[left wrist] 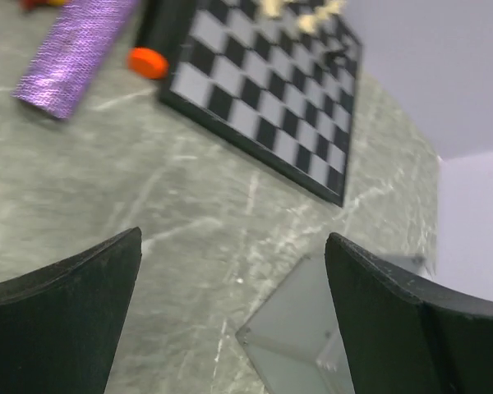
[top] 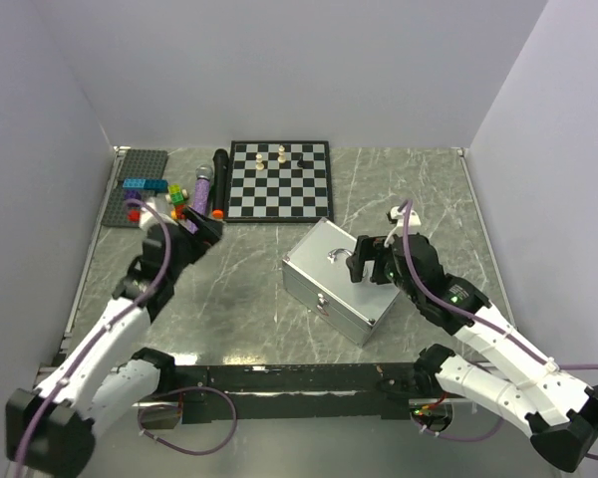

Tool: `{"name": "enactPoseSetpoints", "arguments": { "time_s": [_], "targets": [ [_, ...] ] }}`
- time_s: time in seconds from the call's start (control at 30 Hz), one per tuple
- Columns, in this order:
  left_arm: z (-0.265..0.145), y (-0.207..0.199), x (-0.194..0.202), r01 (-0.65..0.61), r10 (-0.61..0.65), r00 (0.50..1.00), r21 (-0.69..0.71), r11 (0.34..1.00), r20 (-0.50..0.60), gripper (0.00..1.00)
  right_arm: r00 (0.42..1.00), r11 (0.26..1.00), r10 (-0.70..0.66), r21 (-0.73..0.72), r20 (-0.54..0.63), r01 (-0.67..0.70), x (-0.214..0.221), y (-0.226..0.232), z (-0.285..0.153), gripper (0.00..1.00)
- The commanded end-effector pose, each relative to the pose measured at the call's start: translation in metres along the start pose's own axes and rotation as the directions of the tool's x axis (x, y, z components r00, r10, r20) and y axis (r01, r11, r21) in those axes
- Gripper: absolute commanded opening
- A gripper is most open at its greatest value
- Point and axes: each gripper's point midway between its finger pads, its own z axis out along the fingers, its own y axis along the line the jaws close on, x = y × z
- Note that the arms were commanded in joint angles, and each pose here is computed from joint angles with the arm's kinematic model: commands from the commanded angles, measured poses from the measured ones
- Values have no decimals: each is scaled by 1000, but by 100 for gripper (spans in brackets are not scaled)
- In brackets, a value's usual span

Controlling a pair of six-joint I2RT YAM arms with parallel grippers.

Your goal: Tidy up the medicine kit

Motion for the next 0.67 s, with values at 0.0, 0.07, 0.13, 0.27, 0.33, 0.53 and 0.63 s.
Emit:
{"name": "enactPoseSetpoints", "arguments": {
  "time_s": [0.0,0.07,0.13,0.27,0.33,0.53,0.63],
  "targets": [
    [14,36,-4,122,-141,974,-113,986,-176,96,995,995,60,70,86,-66,-13,-13,1,100],
    [24,38,2,132,-160,956,-125,983,-247,96,990,991,85,92,109,-95,-19,-17,1,100],
    [35,50,-7,81,-136,964,-233,969,-229,96,989,988,97,112,116,-110,-22,-20,-2,100],
    [36,78,-16,-31,-60,973,-383,923,-224,96,985,987,102,111,139,-118,-25,-22,-7,100],
    [32,79,-19,-47,-39,975,-381,923,-217,96,982,987,101,104,161,-119,-28,-23,-11,100],
    [18,64,-26,-34,-6,989,-264,964,-149,97,970,988,110,83,216,-130,-38,-22,-18,100],
    [13,61,-33,-33,3,993,-255,966,-115,96,966,982,123,110,228,-151,-45,-26,-24,100]
  ]
}}
